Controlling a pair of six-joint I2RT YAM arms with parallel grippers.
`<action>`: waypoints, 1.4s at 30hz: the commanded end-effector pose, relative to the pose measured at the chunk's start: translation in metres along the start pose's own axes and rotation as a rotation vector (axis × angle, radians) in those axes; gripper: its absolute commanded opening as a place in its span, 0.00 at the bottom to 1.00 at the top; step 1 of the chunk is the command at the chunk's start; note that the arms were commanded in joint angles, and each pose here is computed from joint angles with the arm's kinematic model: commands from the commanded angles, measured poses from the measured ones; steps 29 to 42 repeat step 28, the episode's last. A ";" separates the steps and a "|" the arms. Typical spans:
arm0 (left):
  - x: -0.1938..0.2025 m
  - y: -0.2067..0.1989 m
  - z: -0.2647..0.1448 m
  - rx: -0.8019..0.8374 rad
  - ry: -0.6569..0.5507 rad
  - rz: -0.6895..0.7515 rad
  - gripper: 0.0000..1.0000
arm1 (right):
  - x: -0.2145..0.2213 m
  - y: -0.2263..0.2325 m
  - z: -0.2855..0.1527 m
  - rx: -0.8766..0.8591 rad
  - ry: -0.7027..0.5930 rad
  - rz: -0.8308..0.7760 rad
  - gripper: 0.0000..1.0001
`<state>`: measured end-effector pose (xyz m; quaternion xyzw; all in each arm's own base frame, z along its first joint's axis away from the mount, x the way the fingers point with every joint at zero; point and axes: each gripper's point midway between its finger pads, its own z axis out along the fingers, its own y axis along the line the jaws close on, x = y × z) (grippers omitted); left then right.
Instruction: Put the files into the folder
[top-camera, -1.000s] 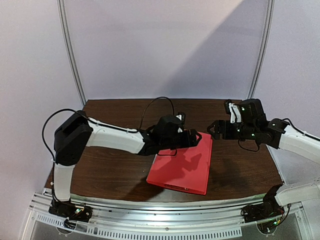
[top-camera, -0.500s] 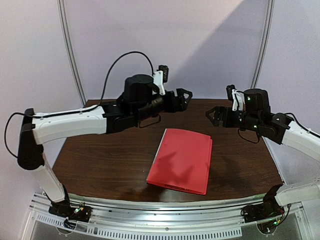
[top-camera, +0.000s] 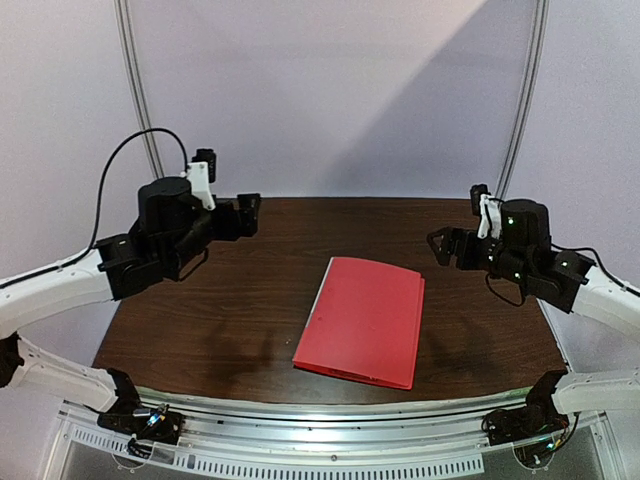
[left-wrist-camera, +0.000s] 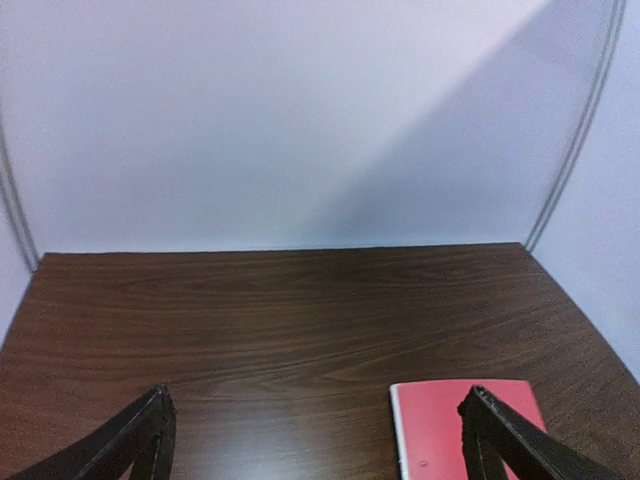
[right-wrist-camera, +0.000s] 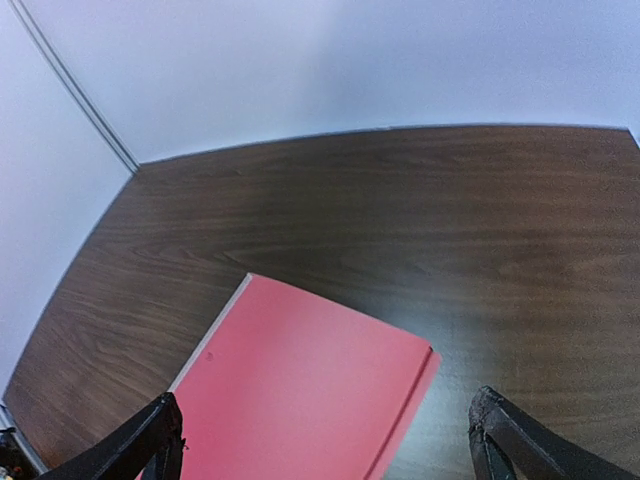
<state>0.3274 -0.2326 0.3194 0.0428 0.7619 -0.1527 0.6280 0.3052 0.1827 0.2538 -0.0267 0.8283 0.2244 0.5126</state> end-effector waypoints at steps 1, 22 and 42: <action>0.024 0.071 -0.021 -0.214 0.023 0.067 0.99 | 0.031 -0.027 0.001 0.075 0.010 0.016 0.99; 0.094 0.147 -0.064 -0.377 0.073 0.039 0.96 | 0.111 -0.064 -0.008 0.082 0.052 0.074 0.99; 0.092 0.149 -0.068 -0.388 0.067 0.034 0.98 | 0.110 -0.066 -0.006 0.108 0.064 0.069 0.99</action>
